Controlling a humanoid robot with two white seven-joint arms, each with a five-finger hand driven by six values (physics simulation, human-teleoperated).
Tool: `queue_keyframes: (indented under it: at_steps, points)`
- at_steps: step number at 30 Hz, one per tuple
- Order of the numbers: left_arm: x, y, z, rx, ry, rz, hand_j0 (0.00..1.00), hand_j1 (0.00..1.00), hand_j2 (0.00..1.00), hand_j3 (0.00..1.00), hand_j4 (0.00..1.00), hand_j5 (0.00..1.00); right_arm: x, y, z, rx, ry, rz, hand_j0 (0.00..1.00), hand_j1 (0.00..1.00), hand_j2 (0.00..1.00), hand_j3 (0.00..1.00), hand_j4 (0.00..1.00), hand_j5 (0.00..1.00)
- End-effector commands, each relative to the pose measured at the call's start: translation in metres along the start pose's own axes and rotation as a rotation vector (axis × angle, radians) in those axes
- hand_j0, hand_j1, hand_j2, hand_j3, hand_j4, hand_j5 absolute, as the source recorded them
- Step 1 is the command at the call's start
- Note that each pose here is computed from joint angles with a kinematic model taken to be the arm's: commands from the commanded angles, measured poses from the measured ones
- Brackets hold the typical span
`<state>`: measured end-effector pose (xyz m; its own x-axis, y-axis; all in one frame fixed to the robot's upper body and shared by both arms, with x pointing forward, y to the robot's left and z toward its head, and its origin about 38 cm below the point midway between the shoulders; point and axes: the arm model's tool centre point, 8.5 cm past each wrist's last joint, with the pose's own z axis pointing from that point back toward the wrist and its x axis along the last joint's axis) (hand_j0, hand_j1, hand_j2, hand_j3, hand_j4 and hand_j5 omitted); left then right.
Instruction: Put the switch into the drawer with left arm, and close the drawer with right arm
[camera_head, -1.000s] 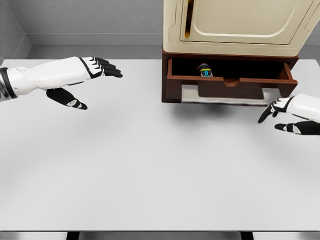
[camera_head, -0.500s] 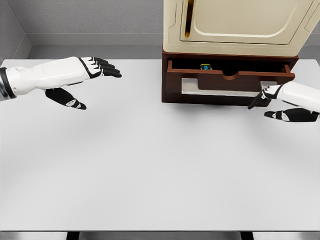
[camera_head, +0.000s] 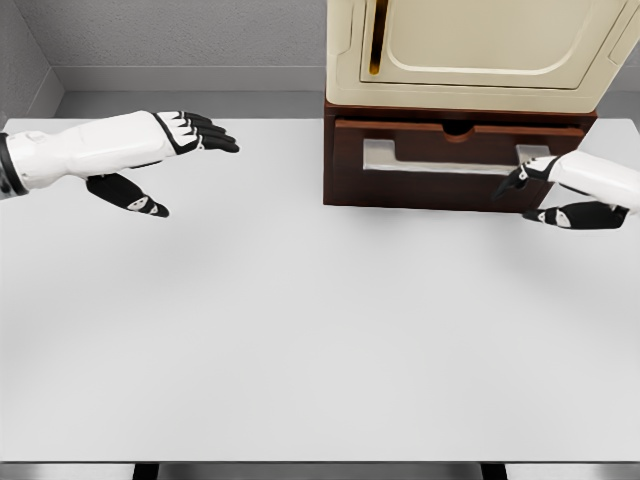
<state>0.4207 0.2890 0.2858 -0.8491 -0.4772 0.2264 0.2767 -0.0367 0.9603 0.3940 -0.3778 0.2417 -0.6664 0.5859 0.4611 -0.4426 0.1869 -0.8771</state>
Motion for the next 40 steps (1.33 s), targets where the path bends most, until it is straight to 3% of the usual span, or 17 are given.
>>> queue_keyframes:
  at_steps: [1, 21, 24, 27, 28, 29, 40]
  points:
    - [-0.001, 0.0, 0.001, 0.001, 0.002, 0.006, 1.0, 1.0, 1.0, 1.0, 1.0, 1.0, -0.005, 0.006, -0.002, 0.008, 0.008, -0.011, 0.64, 0.64, 0.64, 0.64, 0.64, 0.64]
    - [-0.001, 0.0, 0.003, -0.005, 0.007, 0.005, 1.0, 1.0, 1.0, 1.0, 1.0, 1.0, -0.013, 0.002, -0.014, 0.014, 0.021, -0.001, 0.66, 0.66, 0.66, 0.66, 0.66, 0.66]
    - [-0.001, -0.003, 0.001, -0.008, 0.003, 0.012, 1.0, 1.0, 1.0, 1.0, 1.0, 1.0, 0.005, 0.008, -0.004, 0.08, 0.004, 0.047, 0.66, 0.66, 0.66, 0.66, 0.66, 0.66]
    - [-0.005, -0.012, 0.003, -0.017, 0.012, 0.038, 1.0, 1.0, 1.0, 1.0, 1.0, 1.0, 0.047, 0.02, -0.004, 0.12, -0.093, 0.097, 0.7, 0.7, 0.7, 0.7, 0.7, 0.7]
    - [-0.006, -0.017, 0.003, -0.023, 0.015, 0.049, 1.0, 1.0, 1.0, 1.0, 1.0, 1.0, 0.059, 0.02, -0.007, 0.129, -0.126, 0.115, 0.94, 0.94, 0.94, 0.94, 0.94, 0.94]
    - [-0.008, -0.019, 0.004, -0.024, 0.023, 0.055, 1.0, 1.0, 1.0, 1.0, 1.0, 1.0, 0.066, 0.027, -0.009, 0.139, -0.145, 0.113, 1.0, 1.0, 1.0, 1.0, 1.0, 1.0]
    - [-0.011, -0.021, 0.005, -0.026, 0.031, 0.063, 1.0, 1.0, 1.0, 1.0, 1.0, 1.0, 0.064, 0.037, -0.009, 0.151, -0.146, 0.087, 1.0, 1.0, 1.0, 1.0, 1.0, 1.0]
